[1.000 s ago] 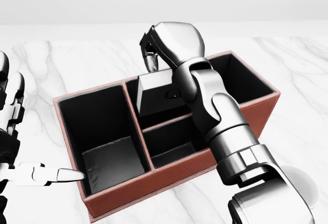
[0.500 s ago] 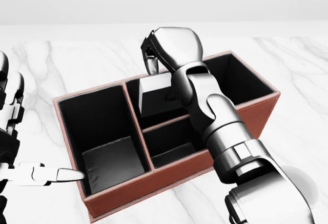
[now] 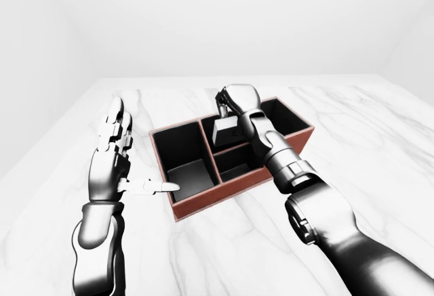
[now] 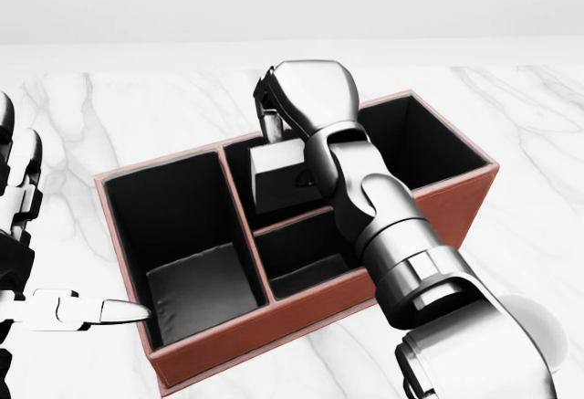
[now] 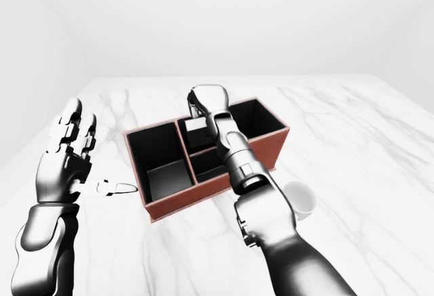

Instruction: Pick up the book and place it in the front compartment of the caddy.

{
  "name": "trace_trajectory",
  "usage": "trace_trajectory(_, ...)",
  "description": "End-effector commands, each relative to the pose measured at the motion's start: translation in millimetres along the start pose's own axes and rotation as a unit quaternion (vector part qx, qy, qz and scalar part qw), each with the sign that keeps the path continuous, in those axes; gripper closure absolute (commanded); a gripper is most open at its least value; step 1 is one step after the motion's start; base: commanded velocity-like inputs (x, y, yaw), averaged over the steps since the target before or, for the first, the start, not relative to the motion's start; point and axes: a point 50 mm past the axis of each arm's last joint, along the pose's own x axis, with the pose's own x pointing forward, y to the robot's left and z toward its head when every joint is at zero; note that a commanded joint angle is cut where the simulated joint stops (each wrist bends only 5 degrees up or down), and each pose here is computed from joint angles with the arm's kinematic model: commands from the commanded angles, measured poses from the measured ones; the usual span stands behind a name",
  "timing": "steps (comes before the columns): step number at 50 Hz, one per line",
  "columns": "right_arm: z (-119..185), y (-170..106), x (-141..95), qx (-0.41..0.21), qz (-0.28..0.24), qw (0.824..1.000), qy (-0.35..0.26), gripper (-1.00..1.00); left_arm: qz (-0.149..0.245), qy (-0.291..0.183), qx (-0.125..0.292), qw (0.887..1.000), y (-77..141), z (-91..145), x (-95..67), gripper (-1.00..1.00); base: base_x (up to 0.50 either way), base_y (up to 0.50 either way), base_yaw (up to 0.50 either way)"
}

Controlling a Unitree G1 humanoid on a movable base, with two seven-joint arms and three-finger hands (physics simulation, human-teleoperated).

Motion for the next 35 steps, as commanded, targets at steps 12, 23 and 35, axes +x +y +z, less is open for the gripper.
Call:
trace_trajectory(12,3.4,-5.3,3.0,-0.003,-0.034,0.999,-0.001,1.00,0.000,-0.003,0.000,1.000,0.4,1.4,0.3,-1.00,0.00,0.00,0.00)
trace_trajectory(23,14.6,-9.6,6.8,0.002,-0.041,0.999,-0.014,1.00,0.001,-0.004,0.000,1.000,0.7,2.0,-0.1,-1.00,0.00,0.00,0.00)
trace_trajectory(35,18.9,-10.4,8.7,0.000,-0.046,0.999,-0.017,1.00,0.002,-0.004,0.000,1.000,1.4,1.9,0.1,-1.00,0.00,0.00,0.00)
